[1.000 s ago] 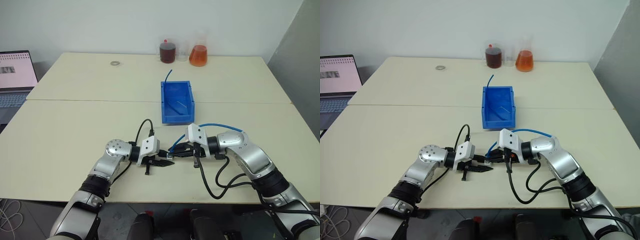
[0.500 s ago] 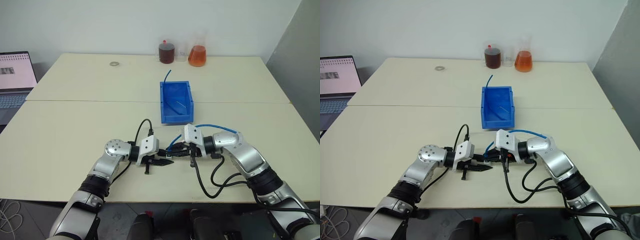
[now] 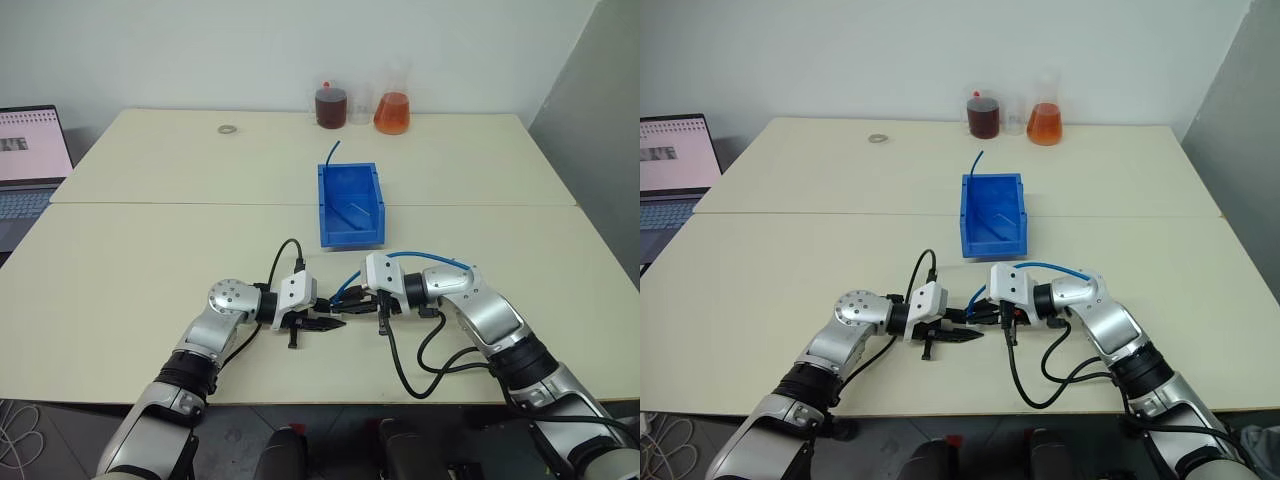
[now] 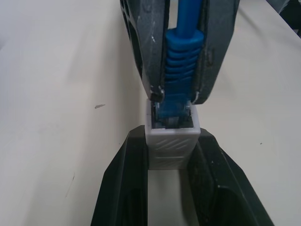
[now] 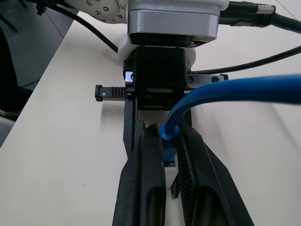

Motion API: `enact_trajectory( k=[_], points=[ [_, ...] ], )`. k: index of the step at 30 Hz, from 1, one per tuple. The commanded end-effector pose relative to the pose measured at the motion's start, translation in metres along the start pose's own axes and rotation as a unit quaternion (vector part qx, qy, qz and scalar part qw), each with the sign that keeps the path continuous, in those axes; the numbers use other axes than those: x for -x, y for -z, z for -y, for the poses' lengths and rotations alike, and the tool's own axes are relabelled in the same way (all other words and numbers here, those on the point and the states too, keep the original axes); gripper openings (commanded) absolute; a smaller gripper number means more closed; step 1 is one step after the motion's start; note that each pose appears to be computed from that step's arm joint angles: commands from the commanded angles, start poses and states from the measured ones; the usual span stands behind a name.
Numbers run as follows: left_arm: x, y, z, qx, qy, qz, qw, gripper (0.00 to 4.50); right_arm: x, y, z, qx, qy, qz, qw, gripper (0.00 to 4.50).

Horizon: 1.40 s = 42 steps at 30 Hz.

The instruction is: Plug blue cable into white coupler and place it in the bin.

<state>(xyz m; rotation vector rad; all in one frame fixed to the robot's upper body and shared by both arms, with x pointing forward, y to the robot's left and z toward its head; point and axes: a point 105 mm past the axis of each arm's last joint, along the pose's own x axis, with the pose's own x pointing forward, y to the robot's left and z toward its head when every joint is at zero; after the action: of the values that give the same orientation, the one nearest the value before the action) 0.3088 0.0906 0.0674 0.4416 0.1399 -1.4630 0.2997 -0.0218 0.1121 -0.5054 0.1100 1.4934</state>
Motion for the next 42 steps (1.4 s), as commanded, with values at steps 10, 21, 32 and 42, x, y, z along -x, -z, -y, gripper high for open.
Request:
enact_trajectory(
  k=[10, 21, 32, 42],
  points=[
    [0.031, -0.027, 0.001, 0.001, -0.024, 0.025, 0.999, 3.27, -0.001, 0.016, -0.001, -0.052, 0.014, -0.02, 0.998, 0.11],
    [0.083, -0.073, 0.017, 0.032, -0.155, 0.03, 0.987, 4.47, 0.047, -0.058, 0.042, -0.144, 0.13, 0.096, 0.976, 0.11],
    [0.081, -0.101, -0.033, 0.069, -0.391, 0.11, 0.911, 4.47, 0.082, -0.088, 0.16, -0.198, 0.332, 0.1, 0.917, 0.11],
    [0.072, -0.097, -0.034, 0.084, -0.411, 0.11, 0.901, 4.5, 0.069, -0.068, 0.19, -0.194, 0.37, 0.061, 0.906, 1.91]
  ],
)
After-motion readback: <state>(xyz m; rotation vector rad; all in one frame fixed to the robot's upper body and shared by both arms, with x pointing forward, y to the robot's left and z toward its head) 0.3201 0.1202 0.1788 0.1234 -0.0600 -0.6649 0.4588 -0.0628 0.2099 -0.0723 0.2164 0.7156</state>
